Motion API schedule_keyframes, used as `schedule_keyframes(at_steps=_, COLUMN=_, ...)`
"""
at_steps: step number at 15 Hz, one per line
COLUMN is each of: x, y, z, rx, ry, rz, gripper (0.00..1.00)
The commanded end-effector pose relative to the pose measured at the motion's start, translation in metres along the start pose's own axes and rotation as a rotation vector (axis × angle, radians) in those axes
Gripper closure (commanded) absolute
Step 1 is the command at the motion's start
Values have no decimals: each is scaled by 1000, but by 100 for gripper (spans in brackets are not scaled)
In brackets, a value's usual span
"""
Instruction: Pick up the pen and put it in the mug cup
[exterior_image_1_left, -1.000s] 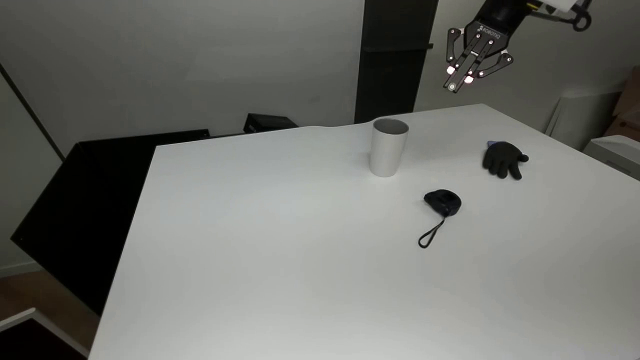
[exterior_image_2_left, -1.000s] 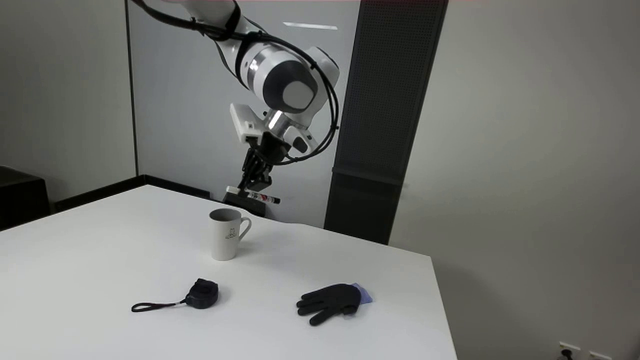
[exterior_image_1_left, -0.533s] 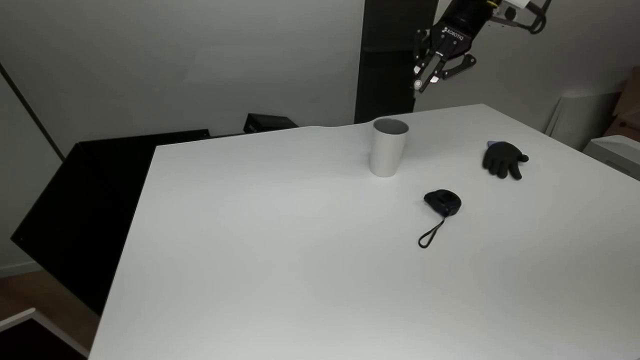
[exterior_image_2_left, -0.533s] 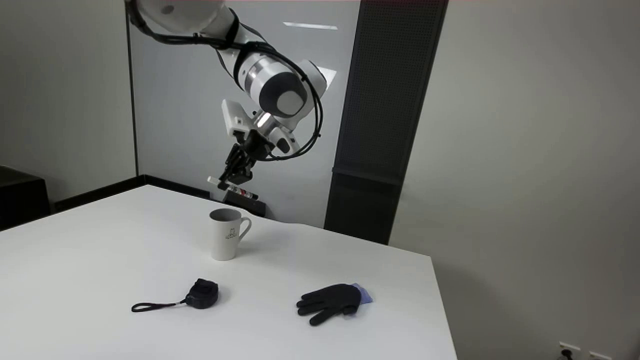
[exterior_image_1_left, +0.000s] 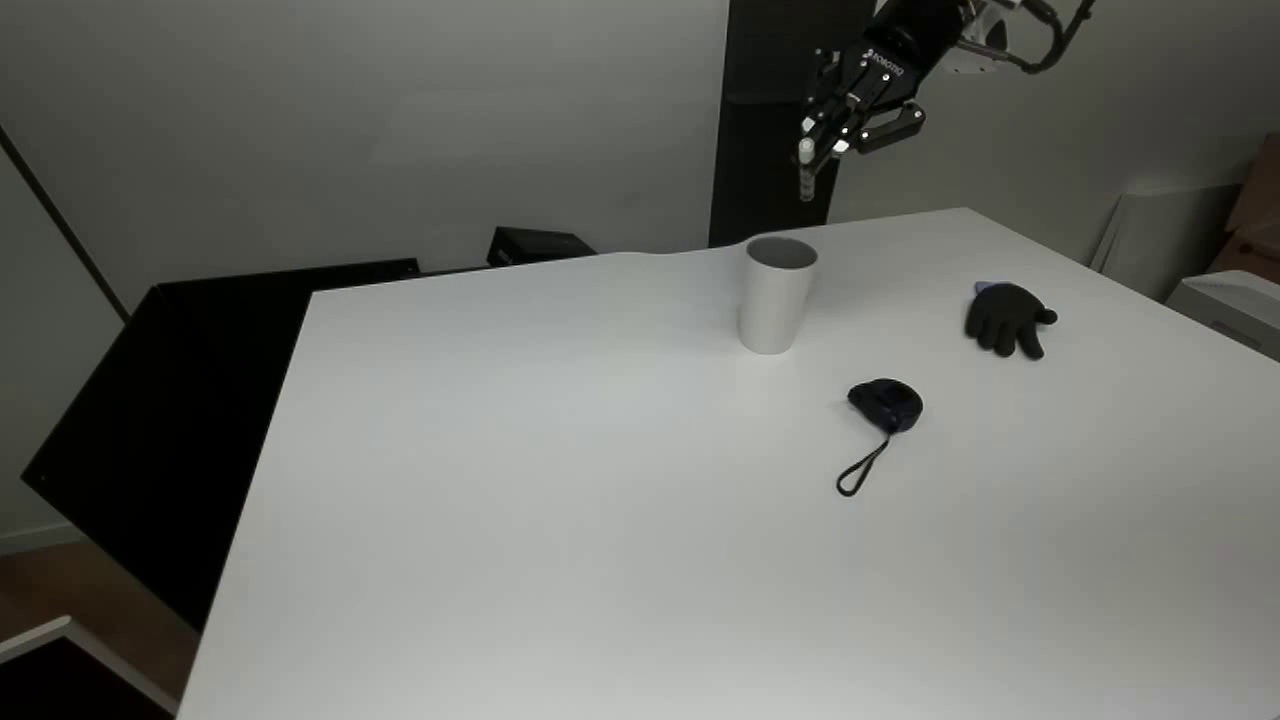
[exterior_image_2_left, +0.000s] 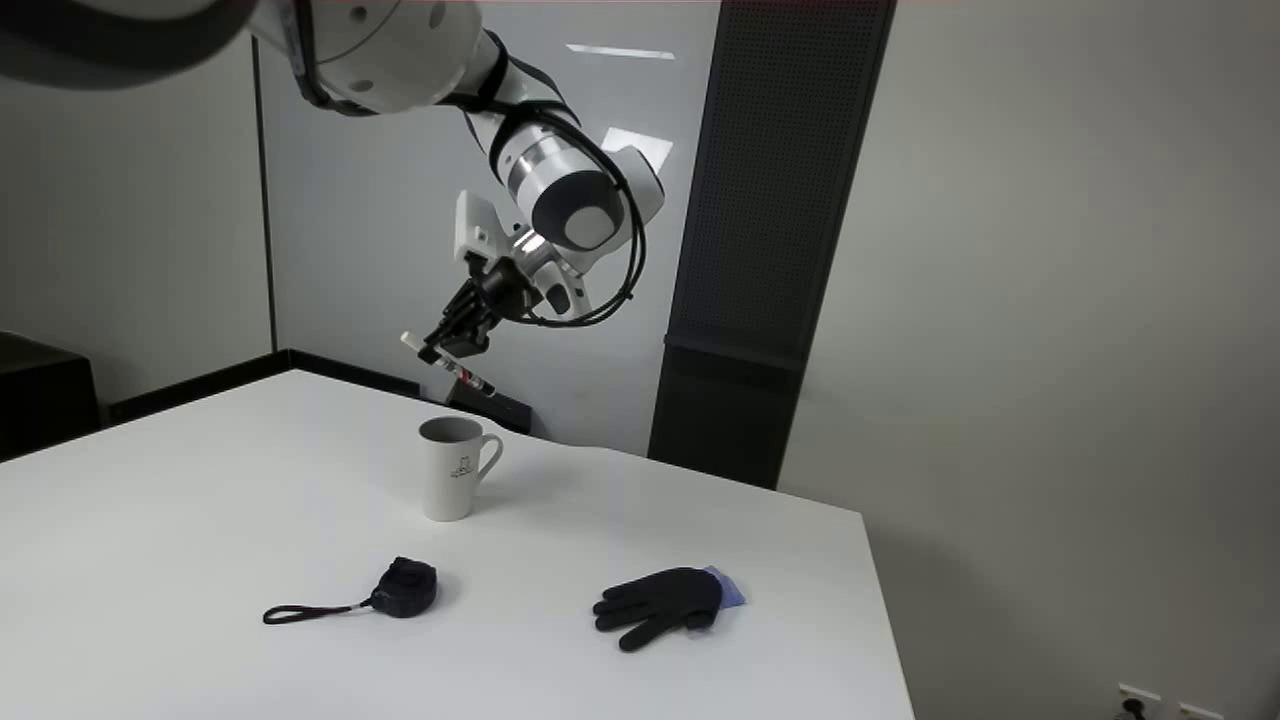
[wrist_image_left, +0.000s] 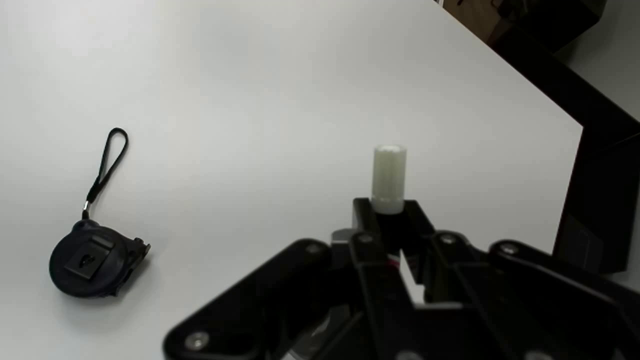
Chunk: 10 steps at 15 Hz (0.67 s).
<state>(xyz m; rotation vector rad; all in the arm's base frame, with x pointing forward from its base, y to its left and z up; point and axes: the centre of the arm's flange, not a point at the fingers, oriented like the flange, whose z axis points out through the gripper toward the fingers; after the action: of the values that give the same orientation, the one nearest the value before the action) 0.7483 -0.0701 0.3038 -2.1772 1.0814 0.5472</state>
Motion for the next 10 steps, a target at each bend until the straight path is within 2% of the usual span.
schedule_keyframes(at_steps=1, x=29, y=-13, z=-7, rx=50, ry=-68, rz=86, gripper=93)
schedule_keyframes(at_steps=5, x=42, y=-4, z=6, rx=71, ry=-138, rz=141, gripper=93)
schedule_keyframes(at_steps=10, x=45, y=-3, z=22, rx=77, ry=-174, rz=164, gripper=93)
